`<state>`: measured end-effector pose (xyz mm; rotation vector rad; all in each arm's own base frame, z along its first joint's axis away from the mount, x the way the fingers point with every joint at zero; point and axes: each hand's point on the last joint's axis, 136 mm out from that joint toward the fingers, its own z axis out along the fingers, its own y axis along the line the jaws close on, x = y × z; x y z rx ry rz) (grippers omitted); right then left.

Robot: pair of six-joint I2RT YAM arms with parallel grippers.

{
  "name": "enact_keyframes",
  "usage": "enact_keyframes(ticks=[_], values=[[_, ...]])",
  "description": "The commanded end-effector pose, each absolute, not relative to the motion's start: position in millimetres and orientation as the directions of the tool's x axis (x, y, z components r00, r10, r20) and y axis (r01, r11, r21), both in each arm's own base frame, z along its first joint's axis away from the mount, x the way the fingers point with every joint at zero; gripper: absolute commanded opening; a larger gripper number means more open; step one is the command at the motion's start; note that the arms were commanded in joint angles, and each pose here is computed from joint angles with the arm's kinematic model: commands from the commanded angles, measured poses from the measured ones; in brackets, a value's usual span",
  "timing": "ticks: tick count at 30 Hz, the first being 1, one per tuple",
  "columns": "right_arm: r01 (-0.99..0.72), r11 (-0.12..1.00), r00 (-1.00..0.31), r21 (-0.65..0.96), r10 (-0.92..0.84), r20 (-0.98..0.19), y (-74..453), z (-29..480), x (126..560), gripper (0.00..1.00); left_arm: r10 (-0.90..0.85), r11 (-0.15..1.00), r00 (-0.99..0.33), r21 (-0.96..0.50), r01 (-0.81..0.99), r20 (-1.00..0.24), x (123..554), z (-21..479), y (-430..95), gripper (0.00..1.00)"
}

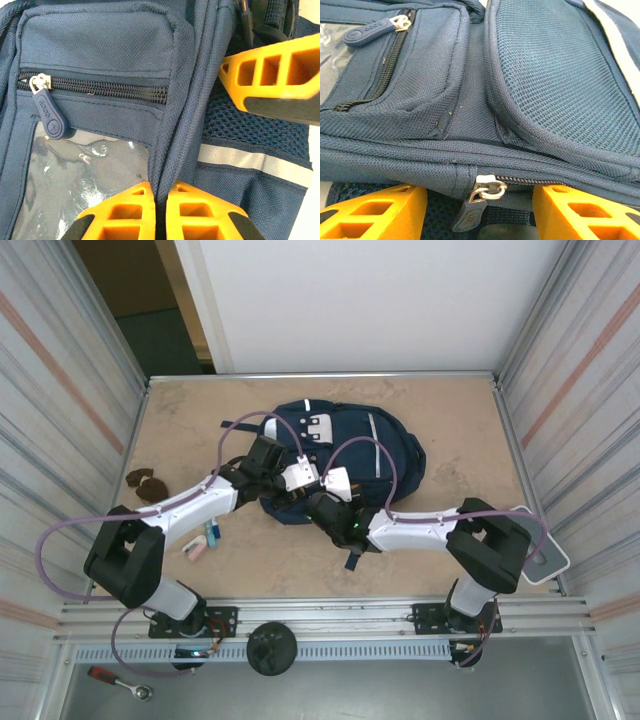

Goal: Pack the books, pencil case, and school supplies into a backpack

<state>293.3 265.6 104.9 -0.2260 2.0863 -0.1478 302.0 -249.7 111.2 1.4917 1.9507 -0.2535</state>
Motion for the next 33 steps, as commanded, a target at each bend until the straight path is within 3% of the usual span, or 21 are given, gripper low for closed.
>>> enact_keyframes(ticks=[1,10,24,33], values=[[0.008,0.967,-0.462,-0.255,-0.222,-0.859,253.3,115.4,298.1,0.55,0.727,0.327,-0.098,0.217,0.920,-0.679,300.7,142.9,-263.4,0.00],[0.014,0.948,-0.458,-0.319,-0.278,-0.844,247.7,122.1,293.7,0.41,0.730,0.329,-0.100,0.220,0.918,-0.676,302.9,141.1,-263.4,0.00],[-0.043,0.934,-0.450,-0.355,-0.335,-0.828,249.0,125.7,290.2,0.03,0.757,0.334,-0.114,0.230,0.914,-0.644,307.4,130.4,-259.4,0.00],[-0.206,0.946,-0.461,-0.250,-0.319,-0.828,244.1,119.4,284.9,0.00,0.796,0.338,-0.120,0.271,0.901,-0.594,314.1,117.9,-249.4,0.00]])
